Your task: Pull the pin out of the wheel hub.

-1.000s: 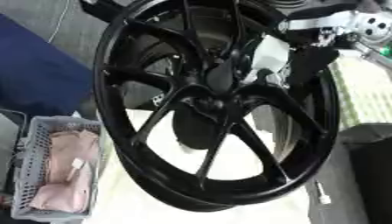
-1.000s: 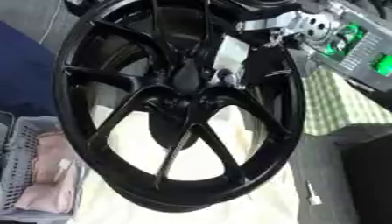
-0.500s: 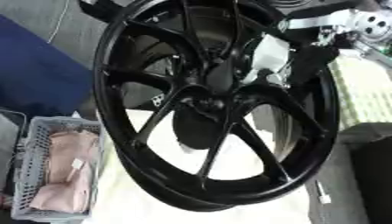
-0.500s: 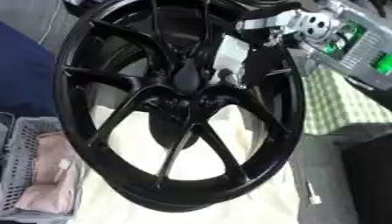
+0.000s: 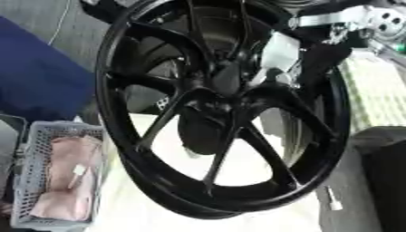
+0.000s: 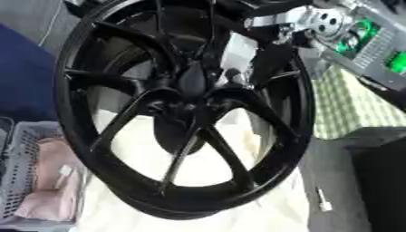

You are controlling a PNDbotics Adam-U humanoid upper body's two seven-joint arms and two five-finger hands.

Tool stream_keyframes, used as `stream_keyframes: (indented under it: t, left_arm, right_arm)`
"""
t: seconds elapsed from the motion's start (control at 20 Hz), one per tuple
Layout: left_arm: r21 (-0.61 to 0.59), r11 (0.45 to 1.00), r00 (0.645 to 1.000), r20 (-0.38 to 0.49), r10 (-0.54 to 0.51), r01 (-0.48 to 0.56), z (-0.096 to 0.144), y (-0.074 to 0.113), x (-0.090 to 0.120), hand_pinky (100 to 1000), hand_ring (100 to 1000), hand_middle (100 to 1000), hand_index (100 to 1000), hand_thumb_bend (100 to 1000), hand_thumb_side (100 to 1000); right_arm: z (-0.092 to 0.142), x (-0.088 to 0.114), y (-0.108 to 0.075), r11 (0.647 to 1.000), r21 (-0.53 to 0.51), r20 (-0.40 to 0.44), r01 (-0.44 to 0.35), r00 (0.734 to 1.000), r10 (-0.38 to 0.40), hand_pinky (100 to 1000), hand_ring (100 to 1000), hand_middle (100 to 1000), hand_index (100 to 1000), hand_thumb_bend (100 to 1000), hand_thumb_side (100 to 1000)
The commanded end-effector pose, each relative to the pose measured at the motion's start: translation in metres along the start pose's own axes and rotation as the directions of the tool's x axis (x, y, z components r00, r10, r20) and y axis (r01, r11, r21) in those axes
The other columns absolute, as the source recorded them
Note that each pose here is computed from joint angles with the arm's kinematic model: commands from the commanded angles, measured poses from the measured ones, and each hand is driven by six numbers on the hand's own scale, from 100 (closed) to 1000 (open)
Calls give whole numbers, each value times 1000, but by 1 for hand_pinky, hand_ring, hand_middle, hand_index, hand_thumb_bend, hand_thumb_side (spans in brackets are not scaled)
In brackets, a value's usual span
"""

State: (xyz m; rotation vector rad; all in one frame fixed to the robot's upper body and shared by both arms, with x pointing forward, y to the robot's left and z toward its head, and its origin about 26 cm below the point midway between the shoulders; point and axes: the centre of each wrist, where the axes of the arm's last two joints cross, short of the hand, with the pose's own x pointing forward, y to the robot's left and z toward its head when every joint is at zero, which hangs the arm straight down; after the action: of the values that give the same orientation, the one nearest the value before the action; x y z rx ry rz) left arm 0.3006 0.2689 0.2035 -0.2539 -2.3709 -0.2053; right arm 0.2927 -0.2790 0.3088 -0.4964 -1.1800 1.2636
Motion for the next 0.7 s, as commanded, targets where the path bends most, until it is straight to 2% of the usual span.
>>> stream_keyframes:
  t: [0.05,0.4,0.7]
  left_arm:
    - [-13,1000,1000,19,-17,17,-3,2,7,724,649,619,782,100,658]
    - [-12,1000,1000,17,-19,19,-2,3,7,725,650,619,781,100,658]
    - [-9,1000,999,16,-27,27,-1,4,7,725,651,620,780,100,657]
  right_arm:
    - [12,5,-14,1000,13,-66,10,998,-9,634,494,486,614,100,100]
    - [19,11,-25,1000,-7,-73,-9,997,8,627,483,482,608,100,100]
    - [35,21,-44,997,-62,-86,-43,996,37,636,483,483,610,100,100]
